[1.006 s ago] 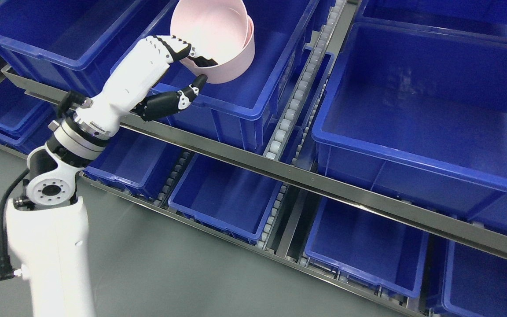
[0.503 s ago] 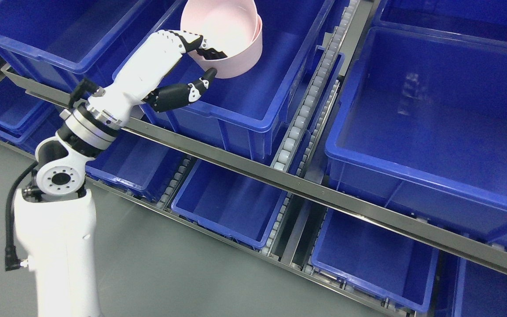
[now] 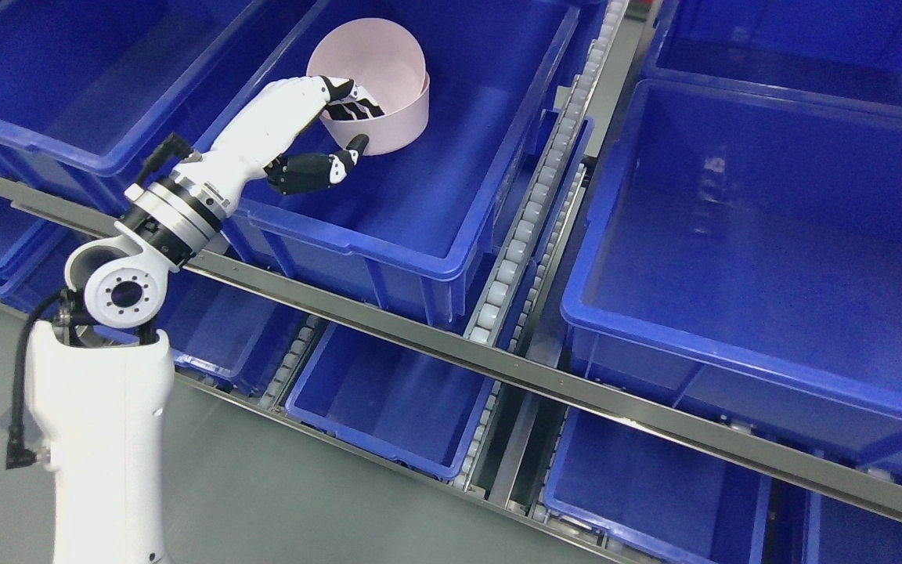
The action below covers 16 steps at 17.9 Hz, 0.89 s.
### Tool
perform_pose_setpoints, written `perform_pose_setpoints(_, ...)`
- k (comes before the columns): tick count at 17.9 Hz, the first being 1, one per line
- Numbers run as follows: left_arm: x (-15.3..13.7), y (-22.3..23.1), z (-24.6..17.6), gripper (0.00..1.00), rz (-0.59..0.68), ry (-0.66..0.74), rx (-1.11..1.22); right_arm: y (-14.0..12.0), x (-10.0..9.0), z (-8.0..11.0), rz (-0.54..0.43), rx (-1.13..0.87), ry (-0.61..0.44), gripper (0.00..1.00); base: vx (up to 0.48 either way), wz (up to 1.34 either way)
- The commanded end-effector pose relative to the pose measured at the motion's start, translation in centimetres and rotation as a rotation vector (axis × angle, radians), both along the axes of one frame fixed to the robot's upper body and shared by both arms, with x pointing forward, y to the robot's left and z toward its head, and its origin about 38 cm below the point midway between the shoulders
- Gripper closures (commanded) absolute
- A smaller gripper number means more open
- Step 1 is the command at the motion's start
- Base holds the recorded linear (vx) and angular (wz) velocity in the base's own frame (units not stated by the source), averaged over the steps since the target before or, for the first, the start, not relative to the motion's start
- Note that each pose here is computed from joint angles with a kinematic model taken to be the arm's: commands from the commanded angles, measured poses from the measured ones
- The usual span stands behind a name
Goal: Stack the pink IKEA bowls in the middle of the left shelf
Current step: 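Lower the stacked bowls into the middle blue bin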
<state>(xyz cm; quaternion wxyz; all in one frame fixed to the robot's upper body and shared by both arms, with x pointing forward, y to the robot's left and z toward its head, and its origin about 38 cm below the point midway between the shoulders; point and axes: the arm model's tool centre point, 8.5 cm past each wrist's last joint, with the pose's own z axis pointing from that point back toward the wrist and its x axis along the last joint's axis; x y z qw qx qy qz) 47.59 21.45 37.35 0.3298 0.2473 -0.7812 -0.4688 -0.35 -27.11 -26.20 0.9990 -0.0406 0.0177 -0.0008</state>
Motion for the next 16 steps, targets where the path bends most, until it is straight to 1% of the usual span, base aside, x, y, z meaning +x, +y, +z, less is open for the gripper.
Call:
perform_pose_setpoints(1, 1.9, -1.9, -2.2, 0.95, -0.022, 0.092, 0.09, -1.1, 1.1, 0.1, -0.008, -0.017, -0.033, 0.0, 0.163, -0.18)
perform_pose_setpoints(3, 2.1, -5.1, -2.7, 0.94, -0.083, 0.113, 0.094, -1.1, 1.1, 0.1, -0.008, -0.017, -0.033, 0.0, 0.117, -0.19)
perform_pose_setpoints(5, 3.2, -6.3, -3.0, 0.94, -0.091, 0.149, 0.105, -1.1, 1.1, 0.1, -0.008, -0.017, -0.033, 0.0, 0.067, -0.14)
perform_pose_setpoints(7, 3.9, -5.9, -3.2, 0.94, -0.063, 0.172, 0.119, -1.1, 1.1, 0.1, -0.008, -0.017, -0.033, 0.0, 0.096, -0.12)
perform_pose_setpoints(10, 4.1, -5.0, -4.1, 0.94, -0.041, 0.194, 0.129, -1.1, 1.1, 0.1, -0.008, -0.017, -0.033, 0.0, 0.08, -0.13)
perform_pose_setpoints(16, 4.3, -0.5, -3.9, 0.93, 0.046, 0.197, 0.13, -1.1, 1.1, 0.1, -0.008, -0.017, -0.033, 0.0, 0.026, -0.01)
